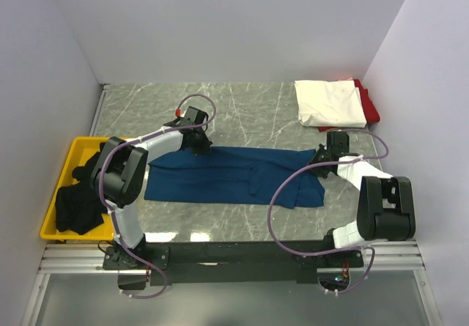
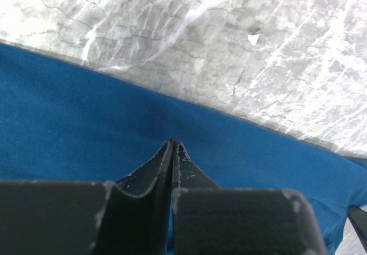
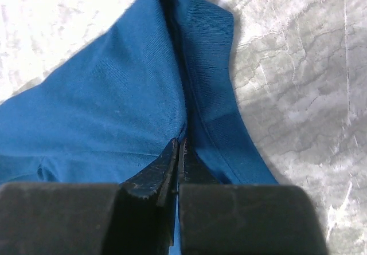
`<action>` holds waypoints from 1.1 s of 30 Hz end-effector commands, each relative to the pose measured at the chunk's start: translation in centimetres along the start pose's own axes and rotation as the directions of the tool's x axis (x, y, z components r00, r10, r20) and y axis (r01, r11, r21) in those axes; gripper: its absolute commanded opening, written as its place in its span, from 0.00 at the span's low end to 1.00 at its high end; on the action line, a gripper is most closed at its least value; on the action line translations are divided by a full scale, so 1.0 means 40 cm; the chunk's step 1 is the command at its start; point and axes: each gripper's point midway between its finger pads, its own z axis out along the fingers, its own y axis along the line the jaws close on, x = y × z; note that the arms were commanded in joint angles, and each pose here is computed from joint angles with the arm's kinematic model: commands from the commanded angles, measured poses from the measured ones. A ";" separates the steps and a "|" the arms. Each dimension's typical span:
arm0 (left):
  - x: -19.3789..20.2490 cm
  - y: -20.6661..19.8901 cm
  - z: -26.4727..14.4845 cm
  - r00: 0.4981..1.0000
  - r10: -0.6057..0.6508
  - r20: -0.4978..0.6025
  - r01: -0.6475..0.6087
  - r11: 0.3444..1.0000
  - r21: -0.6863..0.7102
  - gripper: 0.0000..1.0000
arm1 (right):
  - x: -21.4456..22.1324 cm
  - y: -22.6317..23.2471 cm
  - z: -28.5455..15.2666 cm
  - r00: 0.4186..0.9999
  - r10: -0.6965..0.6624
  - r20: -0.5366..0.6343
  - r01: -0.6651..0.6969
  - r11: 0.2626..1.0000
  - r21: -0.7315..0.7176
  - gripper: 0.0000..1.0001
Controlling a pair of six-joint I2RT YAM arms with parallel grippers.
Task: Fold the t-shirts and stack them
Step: Fold the tshirt
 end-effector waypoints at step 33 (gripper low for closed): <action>0.142 0.087 -0.209 0.986 0.141 0.087 -0.146 0.988 0.054 0.09 | -0.006 0.197 -0.015 0.977 -0.193 0.092 0.193 0.981 0.006 0.38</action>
